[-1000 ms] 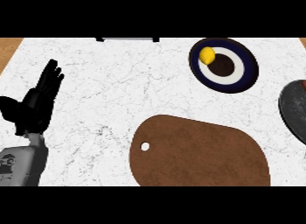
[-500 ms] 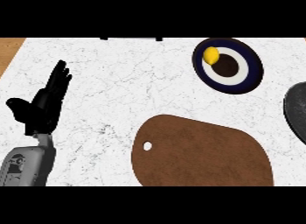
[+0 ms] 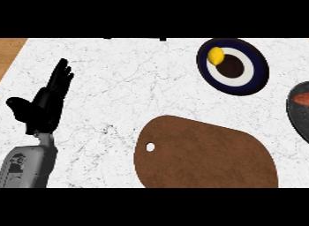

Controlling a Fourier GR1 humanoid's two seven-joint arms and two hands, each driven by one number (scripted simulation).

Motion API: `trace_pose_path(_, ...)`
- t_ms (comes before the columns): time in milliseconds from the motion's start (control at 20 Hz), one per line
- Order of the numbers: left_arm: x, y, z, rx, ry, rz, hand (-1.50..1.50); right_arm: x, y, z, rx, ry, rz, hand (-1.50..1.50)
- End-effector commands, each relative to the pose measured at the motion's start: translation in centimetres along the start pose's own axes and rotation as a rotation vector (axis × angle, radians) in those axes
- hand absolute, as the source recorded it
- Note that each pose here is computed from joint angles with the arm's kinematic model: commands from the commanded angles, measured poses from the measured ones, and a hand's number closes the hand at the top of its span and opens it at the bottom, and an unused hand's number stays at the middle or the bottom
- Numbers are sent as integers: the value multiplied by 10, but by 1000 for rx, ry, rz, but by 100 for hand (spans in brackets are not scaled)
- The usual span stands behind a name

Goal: Pick the sweet potato from the cutting board and place it in the pan

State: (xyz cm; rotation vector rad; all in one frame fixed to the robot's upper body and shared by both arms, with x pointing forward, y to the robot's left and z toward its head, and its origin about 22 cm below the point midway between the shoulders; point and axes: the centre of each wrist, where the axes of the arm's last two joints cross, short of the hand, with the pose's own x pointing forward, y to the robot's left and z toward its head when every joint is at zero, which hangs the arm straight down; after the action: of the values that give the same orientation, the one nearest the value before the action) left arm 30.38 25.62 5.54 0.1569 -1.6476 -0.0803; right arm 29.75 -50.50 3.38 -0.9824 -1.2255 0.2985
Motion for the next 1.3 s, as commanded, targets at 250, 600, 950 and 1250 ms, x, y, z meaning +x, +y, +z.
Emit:
trace_pose_path(250,-8,19,1,24,16,-3,0,-15,5,5,-55,-111,-181,-150)
trace_pose_path(600,-12,25,12,38,16,-6,0,-63,-46,32,-161,-164,-433,-150)
trace_pose_path(950,-6,38,16,68,36,-10,0,-117,-77,83,-16,-240,-602,-150)
trace_pose_path(1250,-10,18,15,85,54,-17,0,-133,-120,110,12,-283,-605,-150)
